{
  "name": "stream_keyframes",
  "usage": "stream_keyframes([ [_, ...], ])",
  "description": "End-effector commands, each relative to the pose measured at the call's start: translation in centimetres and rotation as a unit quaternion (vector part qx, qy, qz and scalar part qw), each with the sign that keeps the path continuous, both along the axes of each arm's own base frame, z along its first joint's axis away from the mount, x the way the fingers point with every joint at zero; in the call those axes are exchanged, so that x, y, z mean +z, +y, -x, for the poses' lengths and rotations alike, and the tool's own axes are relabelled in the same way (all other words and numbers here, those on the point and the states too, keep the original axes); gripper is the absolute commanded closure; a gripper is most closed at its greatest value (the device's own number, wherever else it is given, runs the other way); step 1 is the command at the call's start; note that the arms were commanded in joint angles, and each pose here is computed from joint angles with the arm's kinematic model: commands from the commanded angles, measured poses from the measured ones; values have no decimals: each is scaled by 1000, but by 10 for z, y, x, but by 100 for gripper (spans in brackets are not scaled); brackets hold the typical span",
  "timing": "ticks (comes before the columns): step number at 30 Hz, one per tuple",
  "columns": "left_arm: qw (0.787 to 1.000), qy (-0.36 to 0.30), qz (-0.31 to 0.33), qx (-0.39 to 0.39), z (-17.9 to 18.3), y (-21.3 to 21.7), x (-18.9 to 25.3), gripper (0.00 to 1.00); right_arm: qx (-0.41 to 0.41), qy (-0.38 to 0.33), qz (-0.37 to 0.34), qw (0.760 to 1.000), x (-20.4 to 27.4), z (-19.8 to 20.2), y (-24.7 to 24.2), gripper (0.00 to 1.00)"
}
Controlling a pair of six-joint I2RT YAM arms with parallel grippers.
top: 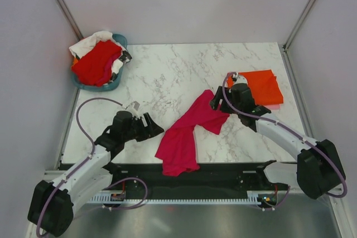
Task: Fold and stack the t-shirts
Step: Flatten the tshirt out
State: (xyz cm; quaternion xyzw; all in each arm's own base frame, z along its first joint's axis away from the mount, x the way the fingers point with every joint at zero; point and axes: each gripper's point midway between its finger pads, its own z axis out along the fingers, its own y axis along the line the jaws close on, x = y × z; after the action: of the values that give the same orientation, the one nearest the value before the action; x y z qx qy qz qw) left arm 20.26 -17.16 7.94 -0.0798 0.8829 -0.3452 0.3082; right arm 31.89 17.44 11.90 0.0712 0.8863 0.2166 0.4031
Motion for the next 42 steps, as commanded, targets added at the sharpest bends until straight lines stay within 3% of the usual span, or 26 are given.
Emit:
stream_keyframes([
  [1, 1000, 9, -3, -26, 11, -2, -10, 22, 18, -32, 25, 999, 14, 7, -8, 24],
  [8, 997, 58, -1, -43, 40, -3, -36, 37, 24, -25, 44, 998, 5, 22, -18, 24],
  [18, 995, 91, -28, -39, 56, -3, -55, 37, 34, -21, 27, 999, 5, 29, -14, 25],
  [28, 994, 98, -30, -33, 51, -13, -65, 50, 41, -16, 32, 999, -1, 33, -15, 27],
  [31, 995, 92, -28, -30, 46, -15, -66, 63, 39, -16, 33, 999, -3, 37, -18, 26],
  [32, 995, 91, -27, -31, 45, -16, -66, 81, 39, -15, 34, 999, -4, 38, -19, 20],
  [34, 996, 82, -18, -32, 40, -20, -63, 95, 8, -10, 41, 999, -10, 38, -29, 2],
  [40, 997, 62, -32, -30, 28, -21, -43, 98, 13, 17, 51, 998, -32, 47, -33, 2],
  [42, 999, 28, -38, -16, 13, -19, -19, 98, 19, 38, 48, 998, -43, 53, -30, 9],
])
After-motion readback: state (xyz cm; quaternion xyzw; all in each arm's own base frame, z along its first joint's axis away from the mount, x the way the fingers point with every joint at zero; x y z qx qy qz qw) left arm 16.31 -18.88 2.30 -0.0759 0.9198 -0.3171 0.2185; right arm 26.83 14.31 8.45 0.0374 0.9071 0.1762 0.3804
